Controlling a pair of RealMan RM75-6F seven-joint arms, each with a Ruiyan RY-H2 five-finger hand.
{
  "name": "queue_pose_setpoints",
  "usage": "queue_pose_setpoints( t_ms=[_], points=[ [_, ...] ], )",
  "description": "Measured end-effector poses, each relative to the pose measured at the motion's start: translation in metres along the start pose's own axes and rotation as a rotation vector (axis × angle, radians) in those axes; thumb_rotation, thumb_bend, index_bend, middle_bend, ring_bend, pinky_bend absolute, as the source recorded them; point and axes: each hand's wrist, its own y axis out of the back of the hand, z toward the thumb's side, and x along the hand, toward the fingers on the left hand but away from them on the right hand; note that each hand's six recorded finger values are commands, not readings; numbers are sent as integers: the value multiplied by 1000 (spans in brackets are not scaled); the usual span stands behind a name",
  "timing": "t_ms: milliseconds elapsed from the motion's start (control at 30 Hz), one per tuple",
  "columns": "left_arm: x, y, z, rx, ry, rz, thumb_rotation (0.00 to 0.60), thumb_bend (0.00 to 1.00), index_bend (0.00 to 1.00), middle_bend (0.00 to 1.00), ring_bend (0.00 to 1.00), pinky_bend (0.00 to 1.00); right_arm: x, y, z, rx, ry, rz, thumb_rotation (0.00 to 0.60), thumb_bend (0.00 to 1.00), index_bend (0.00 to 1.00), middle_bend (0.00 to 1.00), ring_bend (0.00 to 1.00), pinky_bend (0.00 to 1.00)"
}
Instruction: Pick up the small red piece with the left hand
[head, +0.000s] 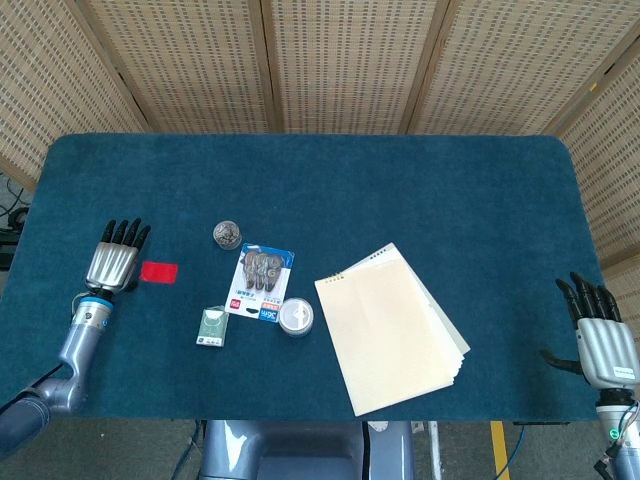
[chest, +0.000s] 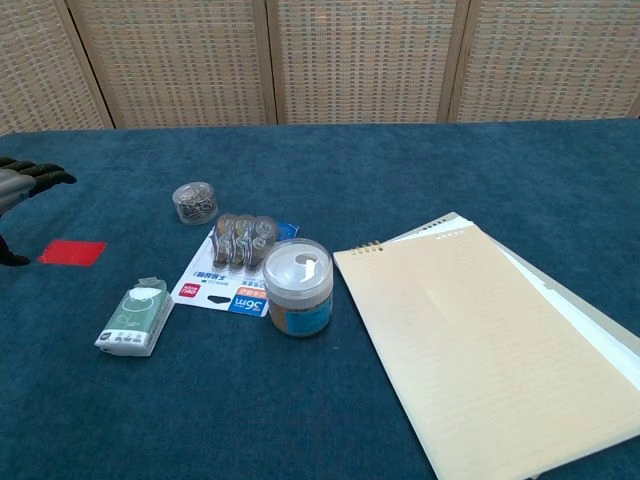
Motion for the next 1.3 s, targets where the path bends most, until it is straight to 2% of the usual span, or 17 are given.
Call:
queue_pose_setpoints(
  t_ms=[800, 1300],
  points=[
    [11, -2, 9, 12, 1, -10, 600, 203, 0, 0, 0, 0, -1, 0, -1, -4, -3, 2, 600, 53, 0, 0, 0, 0],
    [19, 9, 17, 3, 2, 17, 600, 206, 0, 0, 0, 0, -1, 0, -2, -6, -3, 3, 600, 53, 0, 0, 0, 0]
  ],
)
